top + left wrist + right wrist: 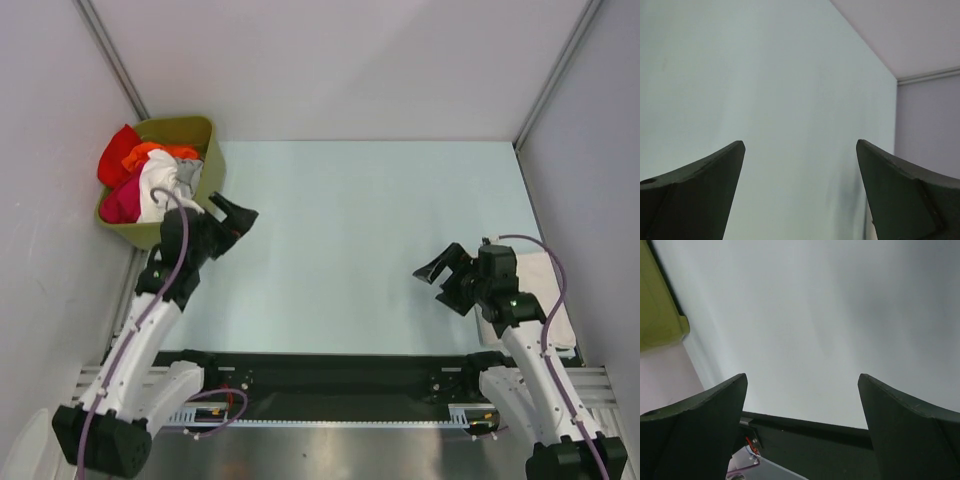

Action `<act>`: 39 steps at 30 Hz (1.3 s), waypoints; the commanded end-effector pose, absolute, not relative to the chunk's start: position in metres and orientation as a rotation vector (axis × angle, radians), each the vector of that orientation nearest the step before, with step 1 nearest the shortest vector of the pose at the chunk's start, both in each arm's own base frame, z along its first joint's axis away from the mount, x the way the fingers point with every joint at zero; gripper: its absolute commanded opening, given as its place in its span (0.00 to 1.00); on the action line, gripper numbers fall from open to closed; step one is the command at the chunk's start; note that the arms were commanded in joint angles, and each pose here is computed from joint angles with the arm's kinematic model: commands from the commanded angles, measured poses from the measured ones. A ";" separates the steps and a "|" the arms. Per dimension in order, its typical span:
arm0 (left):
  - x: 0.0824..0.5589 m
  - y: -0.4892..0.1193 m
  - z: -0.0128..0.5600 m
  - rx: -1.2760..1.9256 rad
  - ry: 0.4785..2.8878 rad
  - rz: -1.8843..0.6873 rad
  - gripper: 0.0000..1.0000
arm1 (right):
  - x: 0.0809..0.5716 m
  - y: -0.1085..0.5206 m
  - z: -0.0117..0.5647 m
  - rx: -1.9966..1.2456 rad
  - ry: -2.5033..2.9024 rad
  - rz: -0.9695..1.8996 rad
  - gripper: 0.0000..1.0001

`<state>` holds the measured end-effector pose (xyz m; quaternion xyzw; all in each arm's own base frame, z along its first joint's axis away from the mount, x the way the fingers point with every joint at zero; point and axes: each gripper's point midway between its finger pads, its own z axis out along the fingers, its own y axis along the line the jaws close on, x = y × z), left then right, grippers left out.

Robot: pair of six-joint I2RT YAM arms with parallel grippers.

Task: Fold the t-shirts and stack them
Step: Grab the tshirt from the pile

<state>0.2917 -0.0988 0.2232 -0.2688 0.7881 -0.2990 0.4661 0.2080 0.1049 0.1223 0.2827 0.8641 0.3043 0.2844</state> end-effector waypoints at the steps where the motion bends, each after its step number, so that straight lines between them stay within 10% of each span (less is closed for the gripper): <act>1: 0.303 -0.060 0.230 -0.631 2.061 -0.419 1.00 | 0.213 0.090 0.142 0.727 2.330 0.673 1.00; 16: 0.395 0.179 0.308 -0.965 1.981 0.561 0.87 | 0.223 0.096 0.228 0.346 2.323 0.683 1.00; 30: 0.436 0.240 0.248 -0.928 2.055 0.641 0.55 | 0.239 0.106 0.219 0.336 2.395 0.733 1.00; 39: 0.455 0.248 0.217 -0.879 2.116 0.613 0.66 | 0.249 0.111 0.216 0.347 2.396 0.773 1.00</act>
